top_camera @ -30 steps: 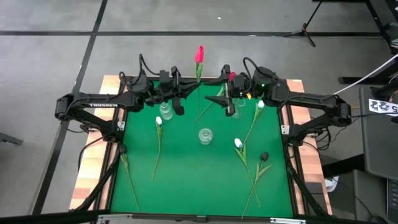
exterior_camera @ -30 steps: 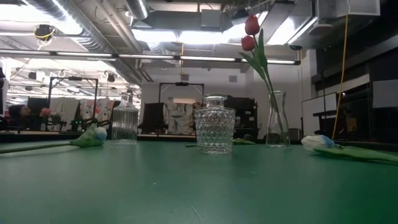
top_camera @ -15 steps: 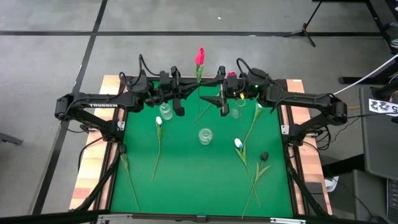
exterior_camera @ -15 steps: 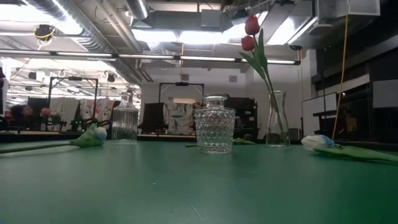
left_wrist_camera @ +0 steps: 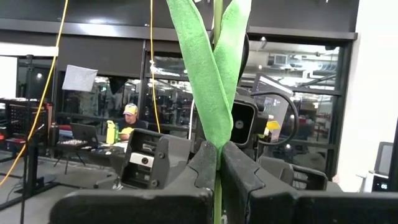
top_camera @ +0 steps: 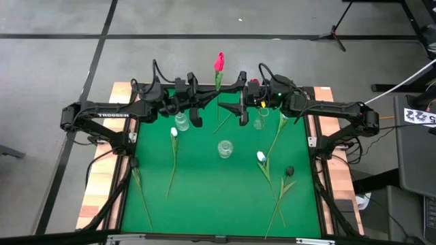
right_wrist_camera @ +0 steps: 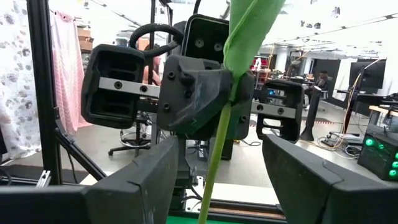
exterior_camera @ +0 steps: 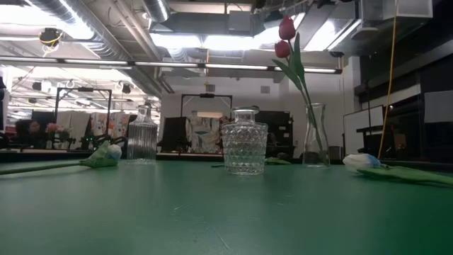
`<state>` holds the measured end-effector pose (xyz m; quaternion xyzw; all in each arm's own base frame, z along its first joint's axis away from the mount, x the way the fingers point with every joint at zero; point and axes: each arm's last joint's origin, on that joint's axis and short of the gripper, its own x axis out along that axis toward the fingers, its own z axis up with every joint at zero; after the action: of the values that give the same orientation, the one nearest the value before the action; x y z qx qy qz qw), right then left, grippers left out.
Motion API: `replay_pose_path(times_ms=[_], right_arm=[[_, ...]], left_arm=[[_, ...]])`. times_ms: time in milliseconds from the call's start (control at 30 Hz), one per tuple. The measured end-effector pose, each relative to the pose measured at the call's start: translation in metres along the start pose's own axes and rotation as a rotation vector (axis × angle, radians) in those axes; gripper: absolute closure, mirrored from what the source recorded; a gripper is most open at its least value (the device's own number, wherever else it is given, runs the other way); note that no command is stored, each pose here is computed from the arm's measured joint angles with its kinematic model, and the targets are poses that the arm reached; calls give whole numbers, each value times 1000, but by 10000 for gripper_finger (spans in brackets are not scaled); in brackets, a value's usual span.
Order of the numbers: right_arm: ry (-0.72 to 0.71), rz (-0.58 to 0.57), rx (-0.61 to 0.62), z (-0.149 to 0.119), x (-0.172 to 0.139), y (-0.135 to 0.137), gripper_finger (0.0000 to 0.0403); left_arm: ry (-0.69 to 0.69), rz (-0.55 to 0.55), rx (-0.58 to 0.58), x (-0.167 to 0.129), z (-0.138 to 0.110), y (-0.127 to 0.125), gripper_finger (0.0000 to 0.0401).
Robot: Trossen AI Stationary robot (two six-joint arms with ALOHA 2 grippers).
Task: Sort flowers into vase by color
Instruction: Put the red tulip into the right transparent vase
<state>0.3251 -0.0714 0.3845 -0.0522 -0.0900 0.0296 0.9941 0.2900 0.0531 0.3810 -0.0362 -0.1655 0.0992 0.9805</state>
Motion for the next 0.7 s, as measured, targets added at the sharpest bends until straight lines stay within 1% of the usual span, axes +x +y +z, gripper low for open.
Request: replay_pose_path(times_ms=[133, 333, 533, 600, 700], right_arm=[[1, 0, 1, 0, 0, 0, 169], [2, 0, 2, 0, 0, 0, 169], [20, 1, 16, -2, 0, 0, 171], [39, 2, 21, -4, 0, 0, 181], [54, 9, 19, -5, 0, 1, 214]], left_arm=[[-10, -3, -3, 3, -3, 0, 397], [25, -24, -18, 8, -16, 0, 397], [-8, -28, -2, 7, -10, 0, 397], [-10, -28, -6, 6, -9, 0, 397], [2, -29, -6, 6, -10, 0, 397]])
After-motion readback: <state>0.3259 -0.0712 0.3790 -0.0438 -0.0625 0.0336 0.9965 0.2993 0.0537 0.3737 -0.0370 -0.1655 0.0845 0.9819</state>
